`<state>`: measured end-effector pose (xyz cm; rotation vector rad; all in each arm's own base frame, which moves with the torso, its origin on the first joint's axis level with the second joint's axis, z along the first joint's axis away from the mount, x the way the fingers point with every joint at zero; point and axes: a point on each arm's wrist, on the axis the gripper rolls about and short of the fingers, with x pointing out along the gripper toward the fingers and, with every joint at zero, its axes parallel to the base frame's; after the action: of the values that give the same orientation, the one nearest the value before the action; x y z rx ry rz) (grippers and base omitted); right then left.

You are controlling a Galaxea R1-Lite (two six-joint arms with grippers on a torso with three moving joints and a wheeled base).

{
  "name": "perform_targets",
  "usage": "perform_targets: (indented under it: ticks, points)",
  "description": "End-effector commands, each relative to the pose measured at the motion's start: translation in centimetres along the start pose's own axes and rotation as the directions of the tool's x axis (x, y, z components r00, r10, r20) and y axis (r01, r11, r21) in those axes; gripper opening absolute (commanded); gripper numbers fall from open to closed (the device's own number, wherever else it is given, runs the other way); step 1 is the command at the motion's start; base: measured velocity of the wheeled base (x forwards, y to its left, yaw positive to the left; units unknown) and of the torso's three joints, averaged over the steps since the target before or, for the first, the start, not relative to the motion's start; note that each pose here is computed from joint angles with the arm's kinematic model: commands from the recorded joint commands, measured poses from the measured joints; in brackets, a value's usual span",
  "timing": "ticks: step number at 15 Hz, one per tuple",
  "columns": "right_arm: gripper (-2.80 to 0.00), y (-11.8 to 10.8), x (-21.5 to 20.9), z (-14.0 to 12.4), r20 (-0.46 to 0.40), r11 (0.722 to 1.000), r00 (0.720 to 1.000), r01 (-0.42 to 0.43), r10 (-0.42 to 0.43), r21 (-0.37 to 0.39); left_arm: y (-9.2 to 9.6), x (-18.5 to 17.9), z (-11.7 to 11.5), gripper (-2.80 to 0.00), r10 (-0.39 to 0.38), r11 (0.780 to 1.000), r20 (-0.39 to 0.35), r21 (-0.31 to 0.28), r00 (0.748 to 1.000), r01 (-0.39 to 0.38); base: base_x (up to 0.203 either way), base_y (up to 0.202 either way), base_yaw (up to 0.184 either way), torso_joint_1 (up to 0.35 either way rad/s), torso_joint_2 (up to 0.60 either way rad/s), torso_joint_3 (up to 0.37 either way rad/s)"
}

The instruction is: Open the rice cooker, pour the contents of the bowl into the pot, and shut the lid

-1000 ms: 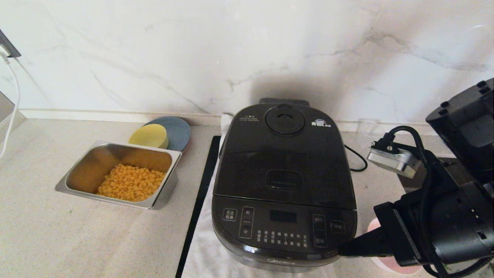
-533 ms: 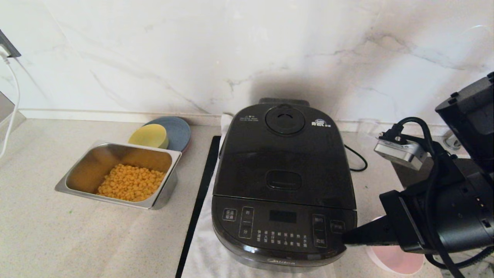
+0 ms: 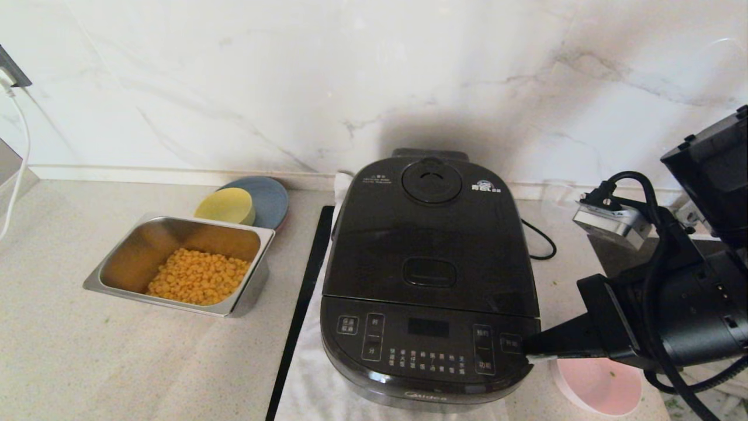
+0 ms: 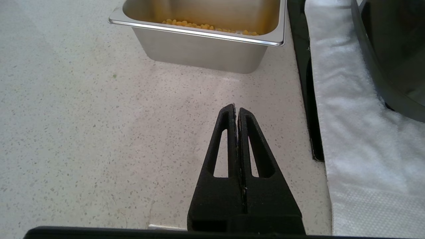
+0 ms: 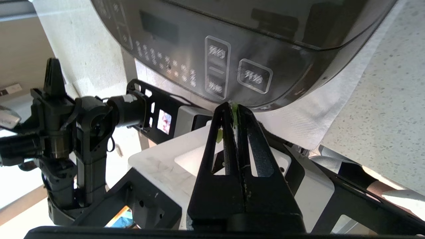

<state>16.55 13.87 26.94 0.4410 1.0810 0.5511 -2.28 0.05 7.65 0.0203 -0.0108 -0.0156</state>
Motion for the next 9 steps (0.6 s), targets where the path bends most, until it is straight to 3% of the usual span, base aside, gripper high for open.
perform_targets:
  ticks: [1, 9]
  points:
    - [-2.8, -0.2, 0.29, 0.12, -0.008, 1.0, 1.0, 0.01, -0.009, 0.012, 0.0, 0.05, -0.21, -2.8, 0.0, 1.0, -0.006, 0.001, 1.0, 0.0, 0.0, 0.0, 0.0, 0.0, 0.0, 0.0]
    - [-2.8, -0.4, 1.15, 0.79, 0.0, 1.0, 1.0, 0.015, -0.015, 0.025, 0.0, 0.05, -0.21, -2.8, 0.0, 1.0, -0.006, 0.0, 1.0, 0.0, 0.0, 0.0, 0.0, 0.0, 0.0, 0.0]
